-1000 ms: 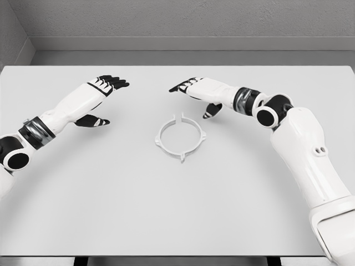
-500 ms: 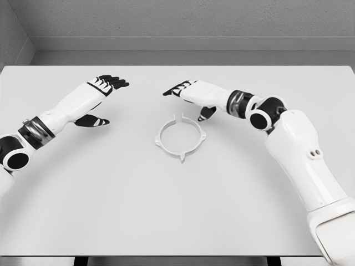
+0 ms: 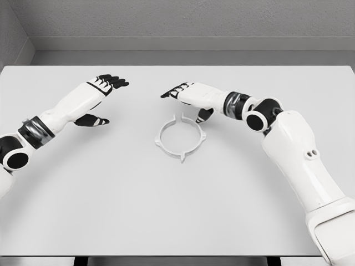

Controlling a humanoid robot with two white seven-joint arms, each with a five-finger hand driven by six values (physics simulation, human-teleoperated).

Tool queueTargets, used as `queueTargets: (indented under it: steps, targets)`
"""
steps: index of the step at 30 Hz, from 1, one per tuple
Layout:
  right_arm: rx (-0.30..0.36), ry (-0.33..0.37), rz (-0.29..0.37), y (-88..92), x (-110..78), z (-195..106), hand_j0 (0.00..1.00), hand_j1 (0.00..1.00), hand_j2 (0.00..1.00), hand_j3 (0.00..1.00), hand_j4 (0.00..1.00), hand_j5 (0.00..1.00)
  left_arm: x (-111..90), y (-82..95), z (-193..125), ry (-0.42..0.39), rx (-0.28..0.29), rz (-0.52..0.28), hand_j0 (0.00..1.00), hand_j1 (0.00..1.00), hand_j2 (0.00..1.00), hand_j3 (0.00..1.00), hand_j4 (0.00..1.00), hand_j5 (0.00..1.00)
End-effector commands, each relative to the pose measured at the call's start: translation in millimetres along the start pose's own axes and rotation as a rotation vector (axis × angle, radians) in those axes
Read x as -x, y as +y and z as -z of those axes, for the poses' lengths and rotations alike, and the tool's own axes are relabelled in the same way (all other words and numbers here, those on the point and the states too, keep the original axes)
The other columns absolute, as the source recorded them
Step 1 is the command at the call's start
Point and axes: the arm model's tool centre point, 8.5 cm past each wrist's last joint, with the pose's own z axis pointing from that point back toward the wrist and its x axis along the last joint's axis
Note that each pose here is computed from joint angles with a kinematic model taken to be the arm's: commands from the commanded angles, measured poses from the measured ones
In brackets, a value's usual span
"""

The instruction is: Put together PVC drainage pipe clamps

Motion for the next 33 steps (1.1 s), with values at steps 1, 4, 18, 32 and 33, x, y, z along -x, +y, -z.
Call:
queueTargets:
  steps: [1, 4, 18, 32, 33]
  targets:
    - [0.003, 0.003, 0.006, -0.7, -0.4, 0, 1.0, 1.0, 1.0, 1.0, 1.0, 1.0, 1, 0.6, 0, 0.002, -0.004, -0.005, 1.0, 1.0, 1.0, 1.0, 1.0, 1.0]
    - [0.003, 0.004, 0.007, -0.7, -0.2, 0, 1.0, 1.0, 1.0, 1.0, 1.0, 1.0, 2, -0.1, -1, 0.006, -0.003, -0.007, 1.0, 1.0, 1.0, 1.0, 1.0, 1.0]
    - [0.013, -0.01, 0.014, -3.7, -8.5, 7, 1.0, 1.0, 1.0, 1.0, 1.0, 1.0, 2, -0.2, -1, 0.006, -0.002, -0.006, 1.0, 1.0, 1.0, 1.0, 1.0, 1.0]
    - [0.267, 0.126, -0.017, -80.5, 64.6, -163, 1.0, 1.0, 1.0, 1.0, 1.0, 1.0, 0, -1.6, 0, 0.001, 0.0, -0.008, 1.0, 1.0, 1.0, 1.0, 1.0, 1.0]
    - [0.276, 0.11, -0.035, -83.1, 61.3, -209, 1.0, 1.0, 1.0, 1.0, 1.0, 1.0, 0, -1.6, 0, 0.001, 0.0, -0.008, 1.0, 1.0, 1.0, 1.0, 1.0, 1.0]
